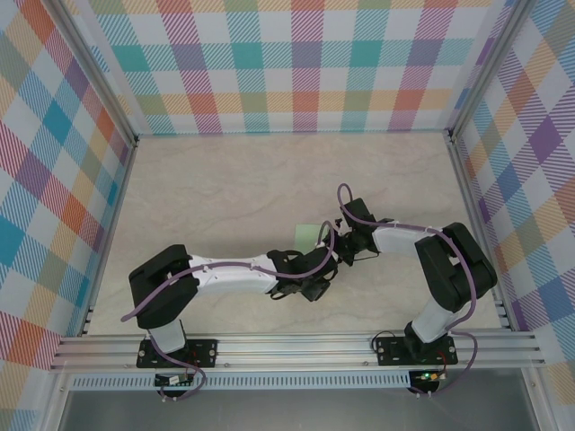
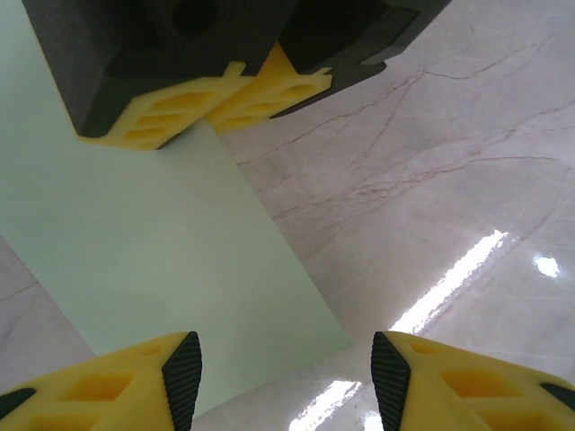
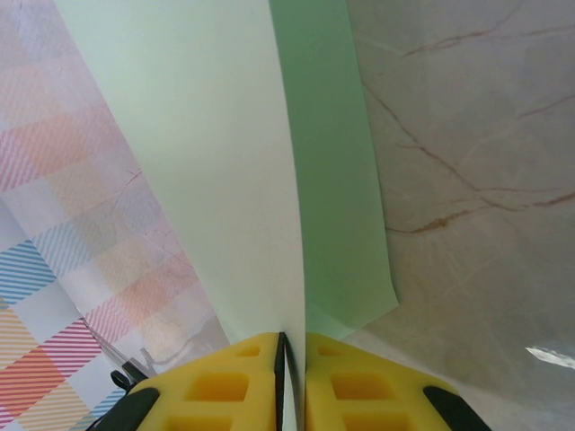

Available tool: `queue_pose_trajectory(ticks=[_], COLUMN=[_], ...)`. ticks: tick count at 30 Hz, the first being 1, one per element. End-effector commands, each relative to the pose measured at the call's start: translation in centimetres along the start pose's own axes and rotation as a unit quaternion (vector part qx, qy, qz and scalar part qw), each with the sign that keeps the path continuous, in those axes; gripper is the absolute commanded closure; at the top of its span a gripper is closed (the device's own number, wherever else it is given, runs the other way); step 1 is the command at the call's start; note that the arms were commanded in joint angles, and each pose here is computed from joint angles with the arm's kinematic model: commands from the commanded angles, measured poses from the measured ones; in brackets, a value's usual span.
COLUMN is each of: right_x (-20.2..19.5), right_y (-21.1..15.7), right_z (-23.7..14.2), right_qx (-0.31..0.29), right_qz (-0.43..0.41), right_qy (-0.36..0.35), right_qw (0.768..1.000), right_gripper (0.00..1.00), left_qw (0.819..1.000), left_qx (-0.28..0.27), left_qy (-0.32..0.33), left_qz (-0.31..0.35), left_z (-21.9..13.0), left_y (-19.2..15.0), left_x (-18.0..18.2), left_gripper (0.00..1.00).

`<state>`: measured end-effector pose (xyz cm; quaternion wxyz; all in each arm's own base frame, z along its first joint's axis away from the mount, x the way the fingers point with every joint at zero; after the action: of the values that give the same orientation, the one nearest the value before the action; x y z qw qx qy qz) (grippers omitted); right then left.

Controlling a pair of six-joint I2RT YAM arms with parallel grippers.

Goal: Fold a paper plane with a square sheet of paper (pick it up from the middle)
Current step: Third fold the triangle at the center of the table.

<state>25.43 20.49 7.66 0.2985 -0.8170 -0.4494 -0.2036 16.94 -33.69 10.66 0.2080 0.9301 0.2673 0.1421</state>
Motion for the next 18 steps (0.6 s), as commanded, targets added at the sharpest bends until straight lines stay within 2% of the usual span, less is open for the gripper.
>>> queue_pose_trajectory(ticks=[1,5,12,18], right_x=[0.2,0.0,-0.1,0.0], right_y=[0.1,0.1,0.2,0.1], right_z=[0.0,0.1,0.1,0.0], right_qx=[0.009,0.009,0.005,0.003], right_qz=[0.000,0.000,-0.001,-0.004], right_qy=[-0.002,-0.005,-0.010,-0.008], right_qw=[1.000,1.000,1.000,1.000], right_gripper=[0.86,0.86,0.84,0.83], left_qw=[1.000,0.999,0.998,0.998], left_qx=[-0.005,-0.016,-0.022,-0.022], left_qy=[0.024,0.029,0.055,0.050], left_qz=[0.015,0.010,0.009,0.012], left_z=[-0.5,-1.1,-2.2,-2.3], left_y=[0.6,0.8,0.9,1.0], left_x=[-0.2,0.1,0.9,1.0], left_gripper=[0.47,0.55,0.78,0.90])
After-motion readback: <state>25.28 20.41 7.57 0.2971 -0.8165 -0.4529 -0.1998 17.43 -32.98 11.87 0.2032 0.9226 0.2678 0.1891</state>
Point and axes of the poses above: each hand's point on the last joint's axis, 136 mm out from that joint toward the fingers, its own z axis out along the fingers, its own x axis along the line the jaws close on, y = z × x, the point moved 6 cm from there along -z, back along the fingers, and after that the axes turned 14 degrees about z, right-handed, at the moved point
